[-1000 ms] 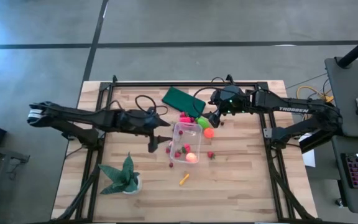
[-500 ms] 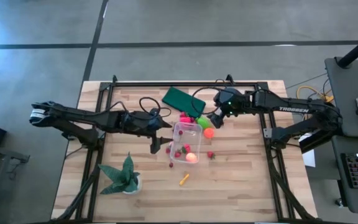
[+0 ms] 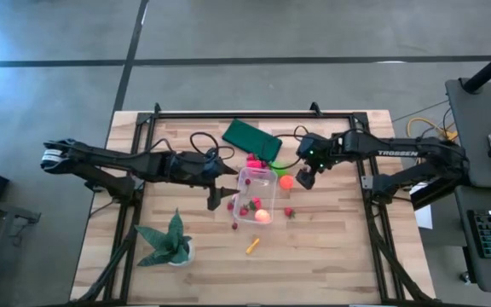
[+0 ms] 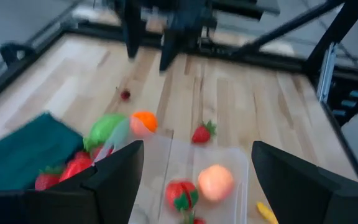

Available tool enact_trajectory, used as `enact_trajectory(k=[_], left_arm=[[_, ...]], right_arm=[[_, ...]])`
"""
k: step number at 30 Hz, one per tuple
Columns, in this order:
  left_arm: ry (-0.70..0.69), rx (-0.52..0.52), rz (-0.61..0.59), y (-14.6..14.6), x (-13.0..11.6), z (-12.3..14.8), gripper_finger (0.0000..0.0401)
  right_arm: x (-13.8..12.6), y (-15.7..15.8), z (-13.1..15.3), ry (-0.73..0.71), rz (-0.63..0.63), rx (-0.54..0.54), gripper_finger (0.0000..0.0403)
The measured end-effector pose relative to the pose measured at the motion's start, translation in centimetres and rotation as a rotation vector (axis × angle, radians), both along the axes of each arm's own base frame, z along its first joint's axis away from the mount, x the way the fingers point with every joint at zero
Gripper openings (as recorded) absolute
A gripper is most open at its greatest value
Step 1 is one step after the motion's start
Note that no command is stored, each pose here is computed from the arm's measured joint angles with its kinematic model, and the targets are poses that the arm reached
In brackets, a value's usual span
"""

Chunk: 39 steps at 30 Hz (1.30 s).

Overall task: Pick and placing Produce into tupperware
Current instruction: Put the pumpkin into the transparent bin

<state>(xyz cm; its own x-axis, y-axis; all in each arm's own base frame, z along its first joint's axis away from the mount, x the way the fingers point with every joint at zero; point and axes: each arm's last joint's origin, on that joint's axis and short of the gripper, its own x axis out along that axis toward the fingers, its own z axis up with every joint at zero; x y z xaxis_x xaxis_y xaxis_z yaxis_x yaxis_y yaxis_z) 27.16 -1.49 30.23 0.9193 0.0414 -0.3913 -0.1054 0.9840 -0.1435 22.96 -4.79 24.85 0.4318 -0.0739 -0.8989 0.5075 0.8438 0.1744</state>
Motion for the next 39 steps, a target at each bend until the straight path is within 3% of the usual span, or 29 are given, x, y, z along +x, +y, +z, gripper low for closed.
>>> enact_trajectory(k=[6,19,26,35,39], left_arm=[[-0.017,0.076,-0.03,0.0,0.1,0.2,0.0283],[-0.016,0.079,-0.024,0.0,0.0,0.2,0.0283],[-0.013,0.079,-0.024,0.0,-0.1,0.2,0.0283],[-0.006,0.08,-0.02,0.2,-0.5,0.1,0.0283],[-0.012,0.08,-0.017,0.3,-0.6,0.2,0.0283]], right_arm=[[0.0,0.0,-0.7,-0.007,-0.013,0.014,0.0329],[0.0,0.1,-0.9,-0.018,0.003,0.044,0.0329],[-0.1,0.2,-2.9,0.034,0.062,0.057,0.0324],[0.7,0.1,-3.6,-0.037,0.093,0.045,0.024],[0.5,0.1,-4.4,-0.034,0.114,0.028,0.0225]])
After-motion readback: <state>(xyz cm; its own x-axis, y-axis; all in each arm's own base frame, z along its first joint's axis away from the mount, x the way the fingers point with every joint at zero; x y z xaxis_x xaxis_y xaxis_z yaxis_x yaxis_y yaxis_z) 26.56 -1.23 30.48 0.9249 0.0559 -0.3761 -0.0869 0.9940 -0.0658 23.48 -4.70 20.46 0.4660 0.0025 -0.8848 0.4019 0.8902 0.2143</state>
